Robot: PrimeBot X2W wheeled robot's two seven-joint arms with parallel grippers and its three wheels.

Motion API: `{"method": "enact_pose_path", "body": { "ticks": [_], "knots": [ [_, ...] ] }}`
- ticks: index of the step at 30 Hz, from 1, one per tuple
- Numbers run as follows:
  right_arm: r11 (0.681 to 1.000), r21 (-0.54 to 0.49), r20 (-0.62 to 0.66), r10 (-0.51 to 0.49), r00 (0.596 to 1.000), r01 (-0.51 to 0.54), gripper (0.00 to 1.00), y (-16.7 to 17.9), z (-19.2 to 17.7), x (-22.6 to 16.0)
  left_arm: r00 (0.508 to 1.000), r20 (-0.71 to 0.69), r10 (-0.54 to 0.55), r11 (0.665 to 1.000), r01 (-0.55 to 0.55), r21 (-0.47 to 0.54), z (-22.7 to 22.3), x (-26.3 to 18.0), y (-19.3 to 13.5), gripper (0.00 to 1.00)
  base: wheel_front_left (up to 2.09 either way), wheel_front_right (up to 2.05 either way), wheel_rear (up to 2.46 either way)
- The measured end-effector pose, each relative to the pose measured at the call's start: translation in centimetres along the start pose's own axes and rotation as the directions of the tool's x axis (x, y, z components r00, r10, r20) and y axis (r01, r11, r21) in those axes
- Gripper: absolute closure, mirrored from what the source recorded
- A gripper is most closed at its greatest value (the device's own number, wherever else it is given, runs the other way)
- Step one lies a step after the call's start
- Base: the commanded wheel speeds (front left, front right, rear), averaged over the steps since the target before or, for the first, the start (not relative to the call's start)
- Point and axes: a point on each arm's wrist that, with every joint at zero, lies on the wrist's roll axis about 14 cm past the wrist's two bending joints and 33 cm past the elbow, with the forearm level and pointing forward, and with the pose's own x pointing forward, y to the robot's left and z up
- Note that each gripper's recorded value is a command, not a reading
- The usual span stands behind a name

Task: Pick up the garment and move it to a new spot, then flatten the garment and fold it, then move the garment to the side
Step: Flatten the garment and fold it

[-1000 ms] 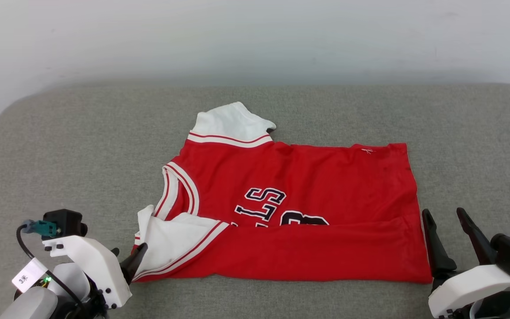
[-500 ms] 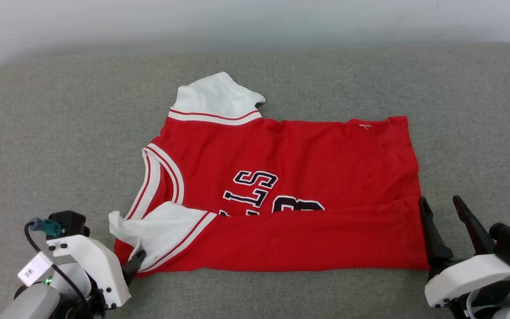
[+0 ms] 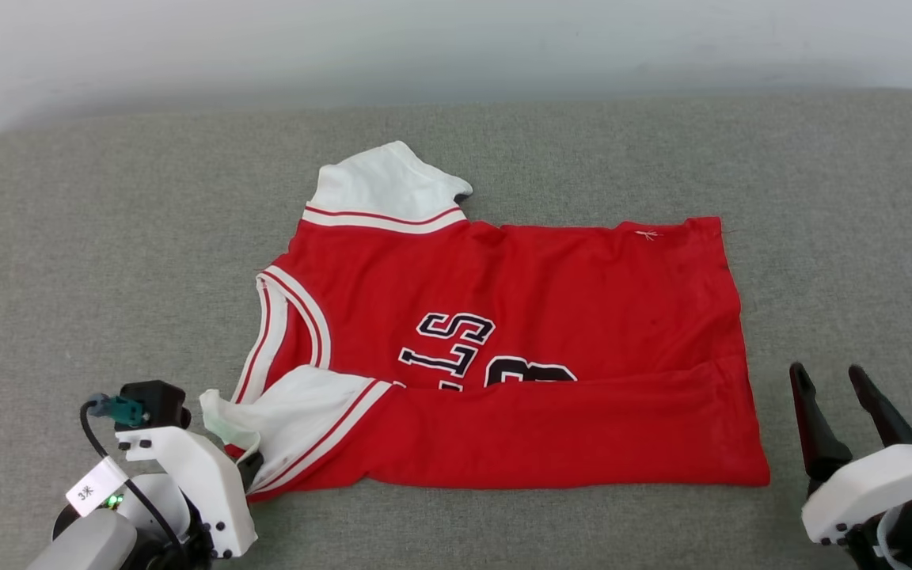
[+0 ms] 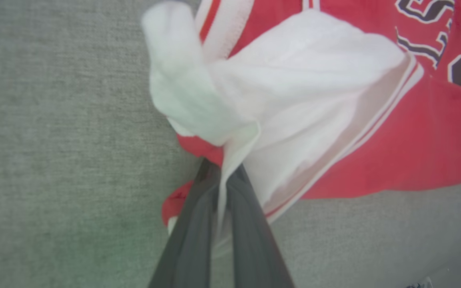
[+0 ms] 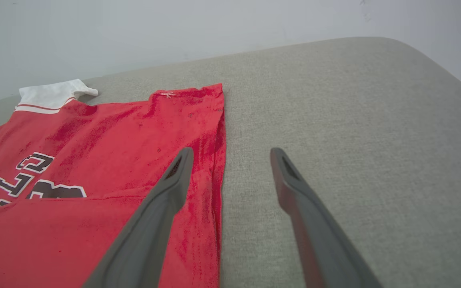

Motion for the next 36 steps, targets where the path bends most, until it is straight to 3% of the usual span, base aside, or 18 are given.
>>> {"method": "enact_pose_path", "body": {
  "ticks": [4,8,21,24,28,36],
  "knots": [
    [1.000,0.001,-0.163,-0.006,0.987,0.006,0.00,-1.2,-2.2,-0.5,0.998,0.063,0.012,0.999,-0.014,0.034,1.0,-1.2,-0.1,1.00,0.00,0.00,0.00],
    [1.000,-0.004,-0.328,0.021,0.945,-0.024,0.00,-1.4,-4.2,-0.9,0.994,0.108,0.006,0.999,-0.011,0.050,1.7,-2.2,-0.5,1.00,0.00,0.00,0.00],
    [0.986,0.033,-0.649,0.148,0.747,-0.166,0.00,2.4,-10.5,-0.1,0.993,0.120,0.014,0.998,-0.021,0.059,2.9,-1.2,-0.2,1.00,0.00,0.00,0.00],
    [0.985,0.039,-0.687,0.149,0.711,-0.169,0.97,2.5,-11.4,-0.1,0.991,0.135,0.020,0.998,-0.027,0.053,3.1,-1.0,0.0,1.00,0.00,0.00,0.00],
    [0.984,0.035,-0.680,0.152,0.718,-0.175,1.00,2.6,-11.1,0.2,0.985,0.169,0.035,0.997,-0.045,0.058,3.8,-1.3,0.2,1.00,0.00,0.00,0.00],
    [0.978,0.006,-0.615,0.167,0.771,-0.206,1.00,3.2,-8.7,-0.1,0.971,0.230,0.064,0.995,-0.080,0.060,4.2,-3.2,0.4,1.00,0.00,0.00,0.00]
  ]
}}
